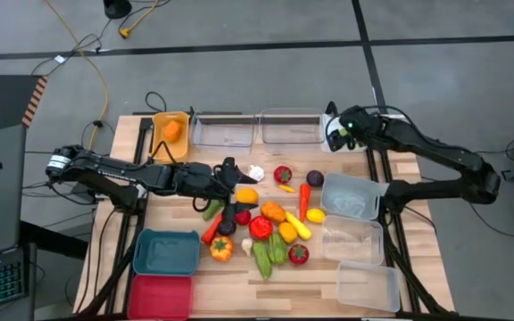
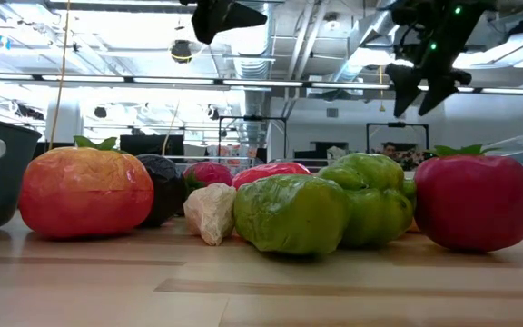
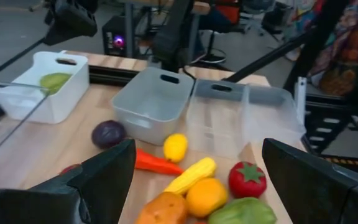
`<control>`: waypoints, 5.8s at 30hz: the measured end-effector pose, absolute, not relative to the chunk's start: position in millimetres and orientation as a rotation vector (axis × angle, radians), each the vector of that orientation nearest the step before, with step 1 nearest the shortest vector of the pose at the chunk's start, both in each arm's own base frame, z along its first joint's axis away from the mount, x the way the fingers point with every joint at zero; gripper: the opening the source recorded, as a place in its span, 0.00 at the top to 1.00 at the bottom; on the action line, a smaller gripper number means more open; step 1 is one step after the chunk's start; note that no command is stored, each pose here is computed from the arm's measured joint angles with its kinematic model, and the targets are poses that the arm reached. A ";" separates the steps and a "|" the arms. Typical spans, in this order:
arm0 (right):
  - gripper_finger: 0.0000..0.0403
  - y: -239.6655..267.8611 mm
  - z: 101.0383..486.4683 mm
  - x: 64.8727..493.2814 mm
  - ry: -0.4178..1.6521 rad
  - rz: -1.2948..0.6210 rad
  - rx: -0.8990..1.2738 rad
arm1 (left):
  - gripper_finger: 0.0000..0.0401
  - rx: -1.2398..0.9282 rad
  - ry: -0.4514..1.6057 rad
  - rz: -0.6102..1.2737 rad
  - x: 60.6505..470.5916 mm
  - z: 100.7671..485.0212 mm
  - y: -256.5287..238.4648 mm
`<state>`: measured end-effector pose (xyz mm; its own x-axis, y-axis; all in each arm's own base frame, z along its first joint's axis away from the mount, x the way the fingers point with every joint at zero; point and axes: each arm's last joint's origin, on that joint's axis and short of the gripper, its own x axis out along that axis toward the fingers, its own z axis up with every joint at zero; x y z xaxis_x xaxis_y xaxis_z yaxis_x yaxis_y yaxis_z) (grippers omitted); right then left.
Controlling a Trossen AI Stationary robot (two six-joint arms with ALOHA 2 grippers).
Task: Sort produce into baskets
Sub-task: Put the red tomato into the left transparent bin
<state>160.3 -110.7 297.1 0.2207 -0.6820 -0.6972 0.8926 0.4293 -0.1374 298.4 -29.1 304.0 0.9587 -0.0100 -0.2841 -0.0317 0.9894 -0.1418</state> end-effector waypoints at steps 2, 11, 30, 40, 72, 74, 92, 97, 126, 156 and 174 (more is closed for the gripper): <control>0.09 -104.1 297.7 163.8 0.771 -1.078 0.306 | 0.16 -0.145 0.291 -0.001 298.1 303.9 -31.2; 0.09 -76.1 297.9 180.0 0.773 -0.922 0.239 | 0.16 -0.090 0.334 0.004 295.9 299.6 -38.2; 0.09 -31.9 307.6 203.5 0.632 -0.680 0.180 | 0.16 -0.119 0.394 0.069 295.6 292.3 -36.6; 0.09 -28.3 307.5 204.0 0.635 -0.663 0.174 | 0.13 -0.117 0.397 0.050 296.4 291.4 -37.2; 0.09 -28.6 308.5 205.0 0.620 -0.662 0.178 | 0.01 -0.106 0.523 0.045 330.5 256.1 -45.3; 0.09 -28.6 308.4 205.0 0.620 -0.662 0.178 | 0.01 -0.094 0.557 0.043 335.2 253.3 -46.2; 0.09 -28.6 308.7 205.2 0.617 -0.662 0.179 | 0.01 -0.001 1.053 0.038 394.7 227.4 -59.9; 0.09 -28.6 308.6 205.2 0.617 -0.662 0.179 | 0.01 0.001 1.111 0.008 405.1 209.6 -67.6; 0.09 -28.6 308.3 204.9 0.621 -0.662 0.177 | 0.05 -0.005 1.232 0.062 411.6 161.6 -76.2; 0.09 -28.6 308.3 204.9 0.621 -0.662 0.177 | 0.13 0.223 1.135 0.215 392.6 284.9 -15.9; 0.09 -28.6 308.3 204.9 0.621 -0.662 0.177 | 0.13 0.165 1.262 0.632 340.2 308.4 143.9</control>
<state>204.9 -28.6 308.3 0.6161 -0.5205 -0.5912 0.6232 0.7812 -0.0384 340.2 143.9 308.4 0.1602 0.5275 -0.8343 -0.3520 0.8202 0.4510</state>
